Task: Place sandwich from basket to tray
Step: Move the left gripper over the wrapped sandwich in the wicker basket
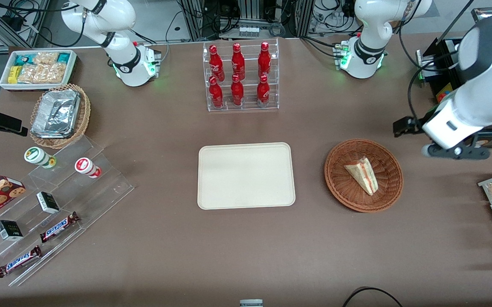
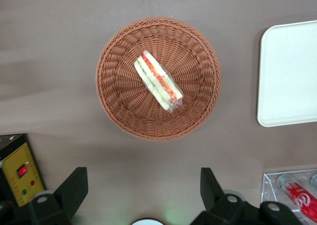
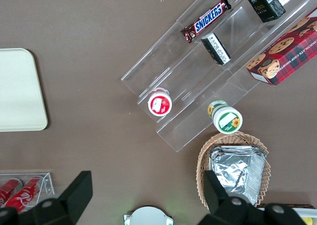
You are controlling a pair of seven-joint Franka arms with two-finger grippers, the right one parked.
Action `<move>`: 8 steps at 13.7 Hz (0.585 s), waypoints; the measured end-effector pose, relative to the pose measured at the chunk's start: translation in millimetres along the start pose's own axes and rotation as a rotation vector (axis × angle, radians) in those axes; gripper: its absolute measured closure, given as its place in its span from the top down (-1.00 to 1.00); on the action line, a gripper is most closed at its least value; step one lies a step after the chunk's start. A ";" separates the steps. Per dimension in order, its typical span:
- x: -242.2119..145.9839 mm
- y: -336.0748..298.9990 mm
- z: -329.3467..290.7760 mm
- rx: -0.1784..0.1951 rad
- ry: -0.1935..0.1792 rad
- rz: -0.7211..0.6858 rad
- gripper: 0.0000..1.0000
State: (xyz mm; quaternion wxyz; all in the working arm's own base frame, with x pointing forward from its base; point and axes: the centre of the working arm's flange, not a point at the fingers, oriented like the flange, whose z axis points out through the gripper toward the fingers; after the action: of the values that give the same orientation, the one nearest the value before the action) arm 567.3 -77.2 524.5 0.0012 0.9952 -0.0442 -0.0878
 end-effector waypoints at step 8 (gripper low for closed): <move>4.5 3.7 118.4 -0.005 0.098 -0.091 1.00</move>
State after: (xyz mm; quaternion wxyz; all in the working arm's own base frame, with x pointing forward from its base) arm 550.6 -80.6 407.2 0.0017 0.9992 0.0014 -0.0390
